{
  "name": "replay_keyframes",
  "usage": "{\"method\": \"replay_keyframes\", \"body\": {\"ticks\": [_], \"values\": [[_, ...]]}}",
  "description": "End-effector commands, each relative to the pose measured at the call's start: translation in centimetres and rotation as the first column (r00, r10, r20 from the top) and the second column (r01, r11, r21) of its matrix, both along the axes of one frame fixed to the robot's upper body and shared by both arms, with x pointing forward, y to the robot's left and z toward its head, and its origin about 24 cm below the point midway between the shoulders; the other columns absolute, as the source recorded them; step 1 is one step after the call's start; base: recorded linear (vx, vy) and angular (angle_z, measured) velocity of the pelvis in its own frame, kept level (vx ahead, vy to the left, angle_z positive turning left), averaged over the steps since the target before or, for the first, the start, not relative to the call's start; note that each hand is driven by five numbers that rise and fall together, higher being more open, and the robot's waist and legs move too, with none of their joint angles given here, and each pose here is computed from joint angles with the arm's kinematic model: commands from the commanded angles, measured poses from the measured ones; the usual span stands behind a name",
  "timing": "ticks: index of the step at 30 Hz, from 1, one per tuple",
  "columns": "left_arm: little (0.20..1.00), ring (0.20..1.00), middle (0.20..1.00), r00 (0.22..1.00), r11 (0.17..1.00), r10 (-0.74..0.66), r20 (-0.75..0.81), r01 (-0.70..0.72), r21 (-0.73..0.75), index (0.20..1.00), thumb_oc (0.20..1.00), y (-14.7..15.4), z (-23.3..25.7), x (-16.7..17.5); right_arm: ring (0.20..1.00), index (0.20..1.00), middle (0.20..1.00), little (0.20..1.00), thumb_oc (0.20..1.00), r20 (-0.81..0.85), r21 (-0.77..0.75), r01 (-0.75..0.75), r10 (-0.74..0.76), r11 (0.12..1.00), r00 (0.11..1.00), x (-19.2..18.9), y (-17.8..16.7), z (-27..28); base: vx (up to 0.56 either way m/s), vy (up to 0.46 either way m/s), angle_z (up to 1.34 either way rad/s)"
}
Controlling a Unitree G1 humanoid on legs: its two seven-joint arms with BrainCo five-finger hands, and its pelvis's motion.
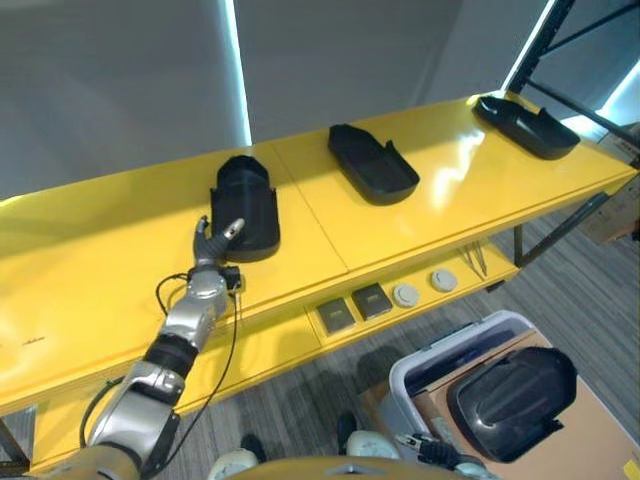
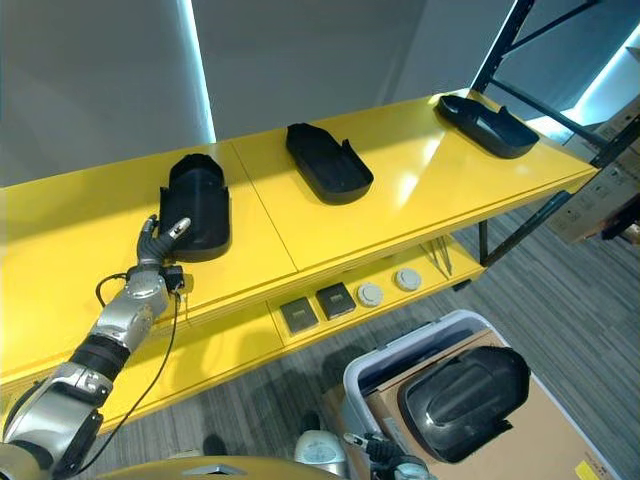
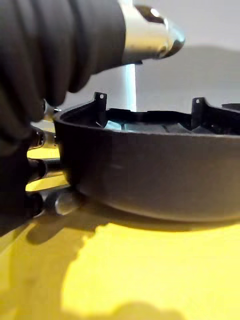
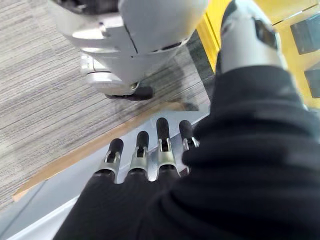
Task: Move parts from the plastic box to the shelf.
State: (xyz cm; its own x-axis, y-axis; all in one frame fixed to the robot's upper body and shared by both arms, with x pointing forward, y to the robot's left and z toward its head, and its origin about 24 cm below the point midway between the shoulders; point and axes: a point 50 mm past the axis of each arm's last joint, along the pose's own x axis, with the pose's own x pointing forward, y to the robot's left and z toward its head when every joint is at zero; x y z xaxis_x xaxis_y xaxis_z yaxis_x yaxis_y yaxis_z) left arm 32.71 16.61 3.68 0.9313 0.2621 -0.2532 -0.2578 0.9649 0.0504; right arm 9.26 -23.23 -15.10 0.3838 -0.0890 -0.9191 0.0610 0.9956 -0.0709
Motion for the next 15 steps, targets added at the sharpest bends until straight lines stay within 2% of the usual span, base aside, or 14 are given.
{"method": "replay_keyframes", "body": {"ticks": [1,10,15], "values": [[1.000,1.000,1.000,0.961,0.988,-0.112,-0.254,0.082,-0.128,1.000,1.000,-3.6,-5.7,-3.2,1.000,1.000,1.000,1.000,1.000,0.031,-0.021,-0.009,0.009,1.000,0.999,1.3,-0.1,0.4,0.00,0.000,0.00],[1.000,1.000,1.000,0.953,0.983,-0.144,-0.265,0.108,-0.147,1.000,1.000,-3.6,-6.3,-4.1,1.000,1.000,1.000,1.000,1.000,0.022,-0.023,-0.016,0.016,1.000,1.000,0.8,-0.3,0.3,0.00,0.000,0.00],[1.000,1.000,1.000,0.980,0.991,-0.021,-0.200,-0.006,-0.131,1.000,1.000,-2.2,-5.9,-4.3,1.000,1.000,1.000,1.000,1.000,0.027,-0.021,-0.008,0.008,1.000,1.000,1.0,-0.3,0.4,0.00,0.000,0.00]]}}
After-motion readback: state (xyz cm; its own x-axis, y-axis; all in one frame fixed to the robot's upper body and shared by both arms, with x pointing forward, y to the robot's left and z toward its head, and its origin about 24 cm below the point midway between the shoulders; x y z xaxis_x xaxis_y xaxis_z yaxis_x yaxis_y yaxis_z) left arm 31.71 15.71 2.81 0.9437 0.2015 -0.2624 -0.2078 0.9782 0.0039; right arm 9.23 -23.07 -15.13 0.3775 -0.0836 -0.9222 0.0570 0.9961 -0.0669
